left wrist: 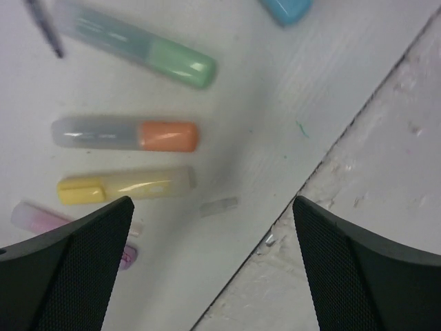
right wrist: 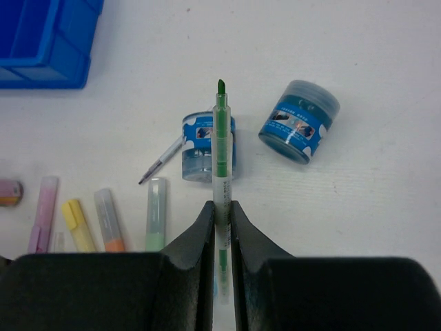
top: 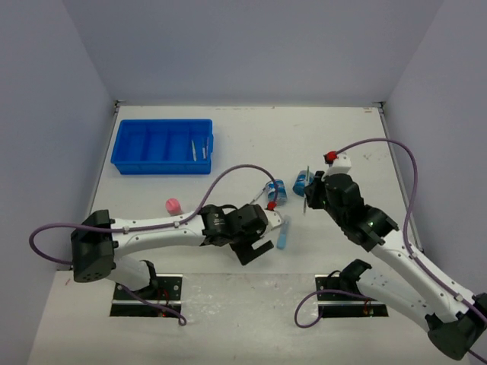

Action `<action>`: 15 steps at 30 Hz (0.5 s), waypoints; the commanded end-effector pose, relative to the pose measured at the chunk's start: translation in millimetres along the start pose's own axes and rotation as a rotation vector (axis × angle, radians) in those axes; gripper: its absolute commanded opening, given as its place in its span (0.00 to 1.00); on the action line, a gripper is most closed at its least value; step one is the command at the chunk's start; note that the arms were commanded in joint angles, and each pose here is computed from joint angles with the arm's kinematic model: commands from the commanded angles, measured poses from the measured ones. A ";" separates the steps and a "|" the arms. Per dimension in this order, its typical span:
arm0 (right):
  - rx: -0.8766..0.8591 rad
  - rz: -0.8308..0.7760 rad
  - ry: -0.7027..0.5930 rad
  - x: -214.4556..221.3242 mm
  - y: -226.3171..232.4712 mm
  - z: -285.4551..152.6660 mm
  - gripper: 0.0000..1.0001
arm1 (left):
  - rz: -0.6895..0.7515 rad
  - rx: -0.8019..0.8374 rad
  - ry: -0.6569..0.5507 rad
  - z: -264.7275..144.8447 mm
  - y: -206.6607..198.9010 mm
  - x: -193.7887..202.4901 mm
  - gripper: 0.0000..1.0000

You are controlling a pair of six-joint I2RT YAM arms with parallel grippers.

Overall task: Sort the stationery into containers
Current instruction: Close the pen cap on the pen.

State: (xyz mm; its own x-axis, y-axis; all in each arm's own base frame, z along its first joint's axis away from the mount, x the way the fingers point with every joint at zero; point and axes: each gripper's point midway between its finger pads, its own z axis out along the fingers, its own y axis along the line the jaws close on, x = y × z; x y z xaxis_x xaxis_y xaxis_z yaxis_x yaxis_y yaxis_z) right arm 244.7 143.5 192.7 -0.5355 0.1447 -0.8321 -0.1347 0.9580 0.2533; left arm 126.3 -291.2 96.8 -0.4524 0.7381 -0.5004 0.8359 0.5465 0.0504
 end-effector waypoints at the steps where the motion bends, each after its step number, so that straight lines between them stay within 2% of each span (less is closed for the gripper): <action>1: 0.049 0.047 -0.098 -17.6 -15.8 -11.0 0.00 | 0.439 0.204 0.129 21.8 -15.7 41.3 1.00; 4: 0.041 0.042 -0.094 -16.6 -14.8 -11.0 0.00 | 0.541 0.148 0.143 28.6 -2.4 44.1 0.99; 10: 0.021 0.034 -0.085 -15.1 -11.6 -11.5 0.00 | 0.697 0.045 0.008 15.9 15.9 33.5 0.96; 12: 0.021 0.033 -0.089 -15.6 -12.0 -12.3 0.00 | 0.758 -0.051 -0.018 14.4 34.0 32.7 0.95; 15: 0.023 0.035 -0.099 -16.5 -13.5 -14.1 0.00 | 0.786 -0.079 -0.097 2.9 37.3 24.4 0.79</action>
State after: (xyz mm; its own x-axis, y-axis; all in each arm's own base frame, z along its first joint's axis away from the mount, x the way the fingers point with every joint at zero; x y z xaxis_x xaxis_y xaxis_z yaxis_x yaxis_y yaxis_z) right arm 242.7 129.2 204.6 -0.4816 0.1875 -0.8561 -0.1077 0.9568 0.2701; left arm 126.0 -245.1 57.2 0.1450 0.9298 -0.3384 0.9489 -0.0338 0.3139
